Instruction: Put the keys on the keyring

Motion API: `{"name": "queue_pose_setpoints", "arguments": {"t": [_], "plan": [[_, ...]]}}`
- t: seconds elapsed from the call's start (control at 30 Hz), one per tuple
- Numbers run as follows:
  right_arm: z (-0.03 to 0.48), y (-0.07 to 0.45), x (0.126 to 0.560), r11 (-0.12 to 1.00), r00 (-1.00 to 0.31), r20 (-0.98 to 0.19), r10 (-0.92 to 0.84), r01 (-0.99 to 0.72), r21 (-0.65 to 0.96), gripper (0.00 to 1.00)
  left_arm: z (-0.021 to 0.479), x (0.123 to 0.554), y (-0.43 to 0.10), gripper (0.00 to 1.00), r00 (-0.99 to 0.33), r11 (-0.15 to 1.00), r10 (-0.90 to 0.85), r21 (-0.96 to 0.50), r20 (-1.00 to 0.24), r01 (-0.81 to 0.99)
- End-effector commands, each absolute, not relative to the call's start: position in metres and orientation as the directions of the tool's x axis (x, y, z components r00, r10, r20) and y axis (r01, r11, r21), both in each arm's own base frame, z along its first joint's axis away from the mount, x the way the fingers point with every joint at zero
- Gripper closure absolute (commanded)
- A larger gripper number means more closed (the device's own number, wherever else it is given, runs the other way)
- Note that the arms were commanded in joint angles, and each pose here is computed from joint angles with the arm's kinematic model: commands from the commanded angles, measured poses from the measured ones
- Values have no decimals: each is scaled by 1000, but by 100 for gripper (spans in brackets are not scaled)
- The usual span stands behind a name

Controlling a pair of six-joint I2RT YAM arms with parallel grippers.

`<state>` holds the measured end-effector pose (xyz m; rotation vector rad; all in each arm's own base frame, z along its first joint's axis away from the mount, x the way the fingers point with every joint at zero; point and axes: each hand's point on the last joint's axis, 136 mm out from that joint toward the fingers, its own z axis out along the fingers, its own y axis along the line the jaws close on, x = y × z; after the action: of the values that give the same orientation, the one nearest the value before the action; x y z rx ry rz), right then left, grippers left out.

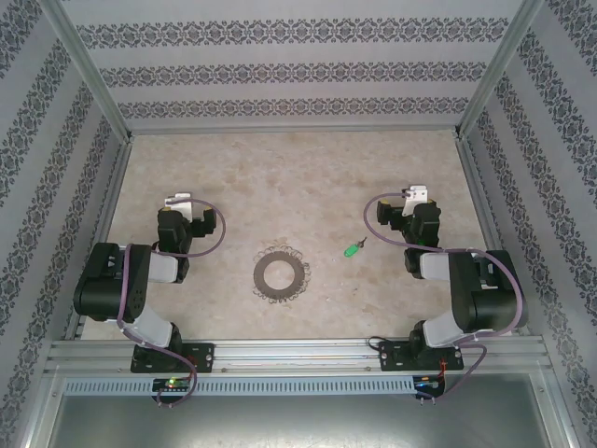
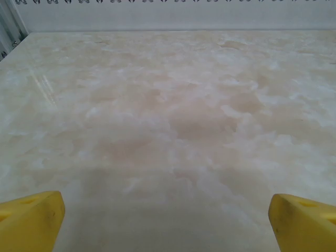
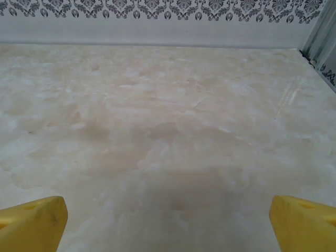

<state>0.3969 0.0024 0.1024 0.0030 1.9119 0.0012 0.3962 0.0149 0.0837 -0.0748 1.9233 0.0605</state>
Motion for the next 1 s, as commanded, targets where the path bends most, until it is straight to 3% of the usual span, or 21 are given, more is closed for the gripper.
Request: {"name": "queue_pose_setpoints", "arguments": {"t": [0.0, 0.97], "plan": [[104, 3, 398, 1000, -318, -948, 22, 4, 22, 2, 87, 400, 13, 0, -343, 997, -1, 24, -939, -71], [105, 3, 398, 1000, -317, -948, 26, 3, 26, 2, 88, 400, 13, 0, -342, 997, -2, 24, -940, -71]]}}
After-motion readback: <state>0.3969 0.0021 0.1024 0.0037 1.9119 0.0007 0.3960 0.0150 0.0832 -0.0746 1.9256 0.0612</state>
